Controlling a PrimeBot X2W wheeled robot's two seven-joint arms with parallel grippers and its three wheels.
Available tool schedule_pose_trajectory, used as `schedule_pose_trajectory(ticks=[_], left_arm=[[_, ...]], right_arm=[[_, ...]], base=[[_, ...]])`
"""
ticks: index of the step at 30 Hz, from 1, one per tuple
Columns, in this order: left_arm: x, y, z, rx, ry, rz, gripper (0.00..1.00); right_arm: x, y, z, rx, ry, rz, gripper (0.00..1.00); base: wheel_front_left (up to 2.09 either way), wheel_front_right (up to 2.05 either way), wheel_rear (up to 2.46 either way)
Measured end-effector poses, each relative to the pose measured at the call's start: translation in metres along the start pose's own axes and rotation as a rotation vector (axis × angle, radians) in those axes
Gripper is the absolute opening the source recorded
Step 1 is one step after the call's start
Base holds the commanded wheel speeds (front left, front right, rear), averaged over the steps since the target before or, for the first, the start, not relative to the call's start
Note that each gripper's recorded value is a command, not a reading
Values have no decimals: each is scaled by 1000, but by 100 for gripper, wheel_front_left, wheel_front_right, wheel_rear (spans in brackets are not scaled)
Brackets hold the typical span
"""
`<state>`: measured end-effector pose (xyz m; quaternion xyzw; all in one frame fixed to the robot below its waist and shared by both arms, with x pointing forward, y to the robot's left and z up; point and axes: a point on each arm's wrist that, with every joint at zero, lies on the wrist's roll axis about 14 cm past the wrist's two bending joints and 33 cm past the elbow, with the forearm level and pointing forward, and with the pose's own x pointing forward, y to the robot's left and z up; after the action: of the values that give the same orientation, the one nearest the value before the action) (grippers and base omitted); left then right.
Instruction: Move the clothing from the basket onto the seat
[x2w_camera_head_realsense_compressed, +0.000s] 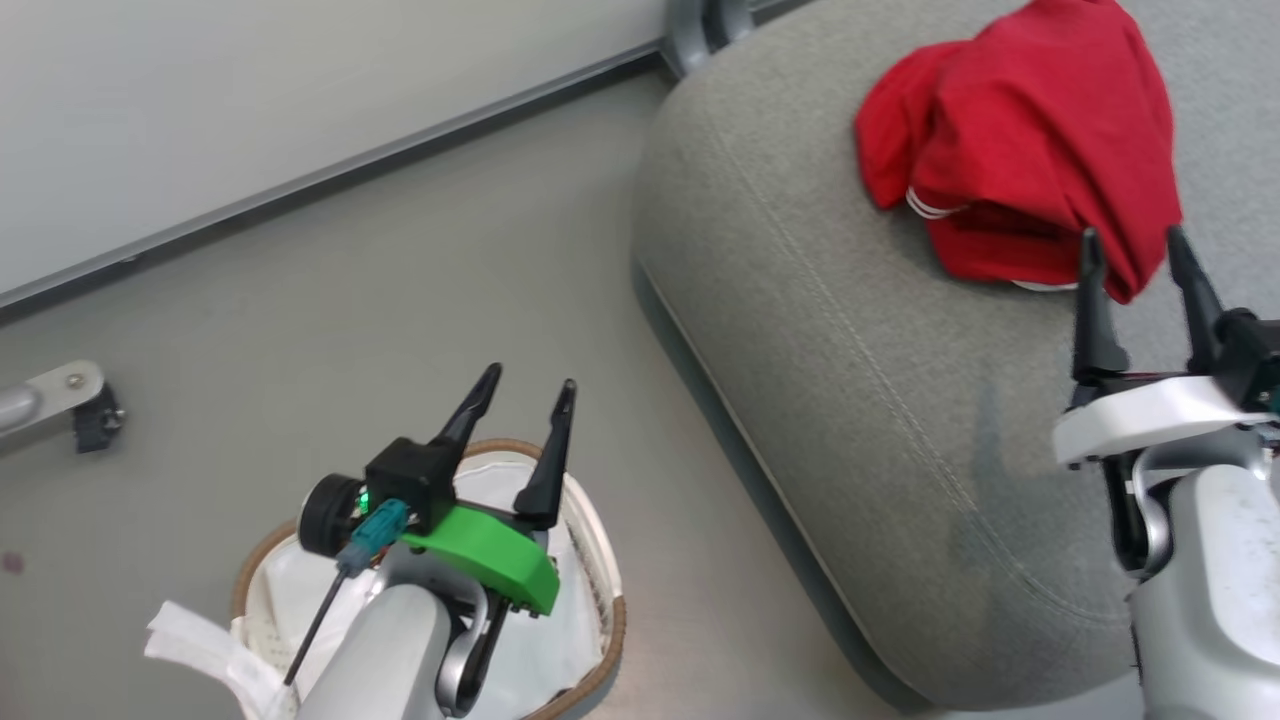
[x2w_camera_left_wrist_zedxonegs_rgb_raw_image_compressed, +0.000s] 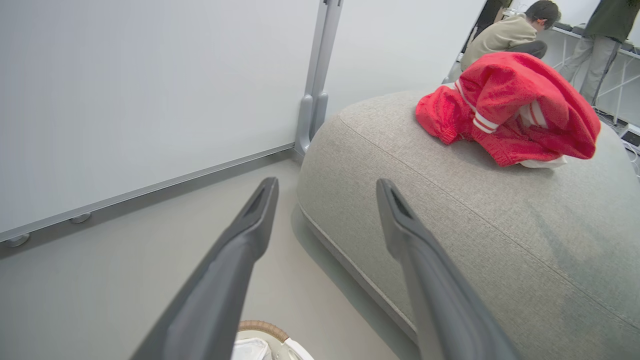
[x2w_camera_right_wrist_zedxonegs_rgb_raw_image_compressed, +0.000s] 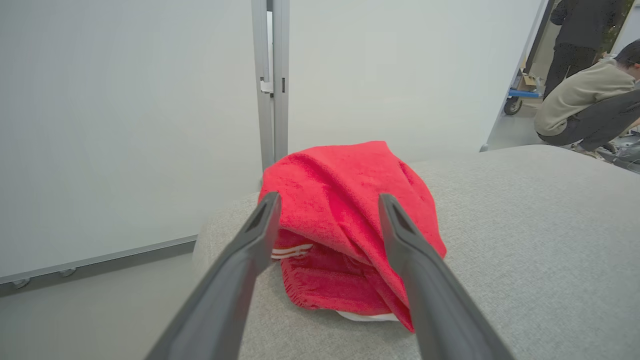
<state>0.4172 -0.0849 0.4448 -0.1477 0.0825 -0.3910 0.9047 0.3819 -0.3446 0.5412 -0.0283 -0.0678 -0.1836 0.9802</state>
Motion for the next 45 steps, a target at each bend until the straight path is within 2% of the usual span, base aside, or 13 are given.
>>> schedule_pose_trajectory(ticks=[13,20,26,39,40,45], left_arm=[[-84,102,29,70,-71,424,100],[-144,138,32,80,-81,623,100],[-179,147,37,71,-107,711,100],[-215,134,26,12,-118,757,100],[-217,133,26,7,-120,757,0],[-221,131,9,-21,-79,770,0]], right_arm=[[7,107,-4,167,-2,240,100],[0,153,-14,233,39,350,100],[-9,167,-16,254,56,390,100],[-43,162,-30,262,118,396,100],[-46,160,-31,261,123,395,0],[-61,159,-55,260,201,386,0]], base=[[0,0,0],[0,0,0],[0,0,0],[0,0,0],[0,0,0],[0,0,0]])
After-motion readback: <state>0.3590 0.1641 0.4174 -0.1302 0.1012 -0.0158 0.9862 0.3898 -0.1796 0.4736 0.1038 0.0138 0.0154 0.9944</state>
